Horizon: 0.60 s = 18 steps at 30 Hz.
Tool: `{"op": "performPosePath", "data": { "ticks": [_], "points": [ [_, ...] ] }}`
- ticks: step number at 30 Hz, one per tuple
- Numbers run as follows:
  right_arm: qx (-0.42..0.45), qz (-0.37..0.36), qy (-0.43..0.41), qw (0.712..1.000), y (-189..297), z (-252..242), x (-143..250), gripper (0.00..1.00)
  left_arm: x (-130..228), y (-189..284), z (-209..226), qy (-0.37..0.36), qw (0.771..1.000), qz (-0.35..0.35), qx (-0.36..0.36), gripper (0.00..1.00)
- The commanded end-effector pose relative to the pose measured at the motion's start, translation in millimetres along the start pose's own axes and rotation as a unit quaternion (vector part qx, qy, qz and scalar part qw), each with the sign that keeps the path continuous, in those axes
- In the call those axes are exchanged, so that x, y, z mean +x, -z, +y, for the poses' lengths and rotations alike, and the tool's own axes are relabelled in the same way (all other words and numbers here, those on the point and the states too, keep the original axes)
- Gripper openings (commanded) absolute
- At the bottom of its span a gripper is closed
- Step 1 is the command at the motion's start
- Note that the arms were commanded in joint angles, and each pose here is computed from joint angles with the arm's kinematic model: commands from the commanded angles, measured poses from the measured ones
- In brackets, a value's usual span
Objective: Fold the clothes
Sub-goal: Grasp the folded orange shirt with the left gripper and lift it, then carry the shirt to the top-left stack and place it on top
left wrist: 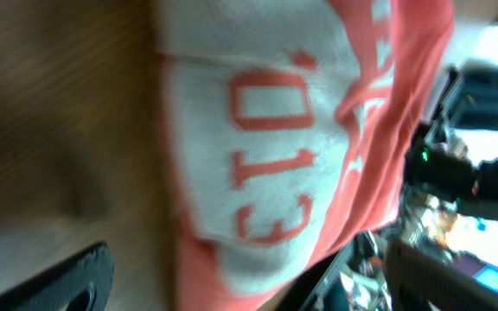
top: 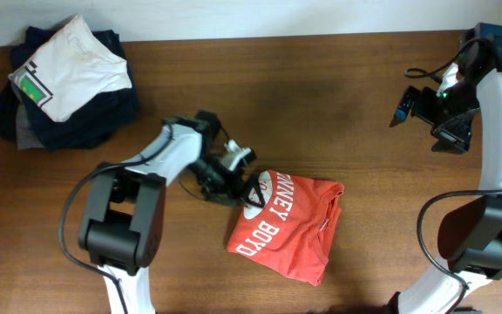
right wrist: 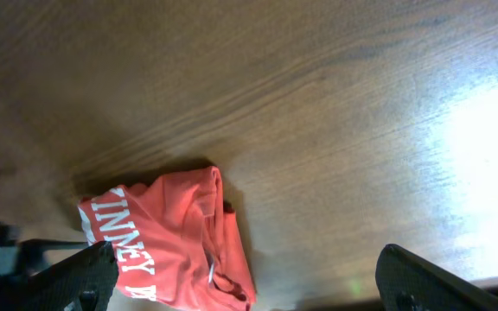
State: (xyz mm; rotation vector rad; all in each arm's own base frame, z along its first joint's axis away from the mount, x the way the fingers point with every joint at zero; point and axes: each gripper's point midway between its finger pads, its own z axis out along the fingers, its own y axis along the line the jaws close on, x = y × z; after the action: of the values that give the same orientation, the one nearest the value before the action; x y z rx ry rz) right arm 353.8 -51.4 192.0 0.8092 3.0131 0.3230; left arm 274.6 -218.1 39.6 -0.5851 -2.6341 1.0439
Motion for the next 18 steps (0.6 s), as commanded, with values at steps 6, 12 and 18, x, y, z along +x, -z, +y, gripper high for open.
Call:
{"op": "performPosePath", "data": {
  "ticks": [6,12,18],
  "points": [
    [0.001,-0.013,0.003,1.000,7,-2,-2,0.99,12,-68,-18,0.028,1.000,0.013,0.002,0.45],
    [0.001,-0.013,0.002,1.000,7,-2,-2,0.99,-51,35,85,0.089,0.937,-0.111,-0.318,0.00],
    [0.001,-0.013,0.002,1.000,7,-2,-2,0.99,-99,186,182,0.080,0.824,-0.275,-0.489,0.00]
  ]
}}
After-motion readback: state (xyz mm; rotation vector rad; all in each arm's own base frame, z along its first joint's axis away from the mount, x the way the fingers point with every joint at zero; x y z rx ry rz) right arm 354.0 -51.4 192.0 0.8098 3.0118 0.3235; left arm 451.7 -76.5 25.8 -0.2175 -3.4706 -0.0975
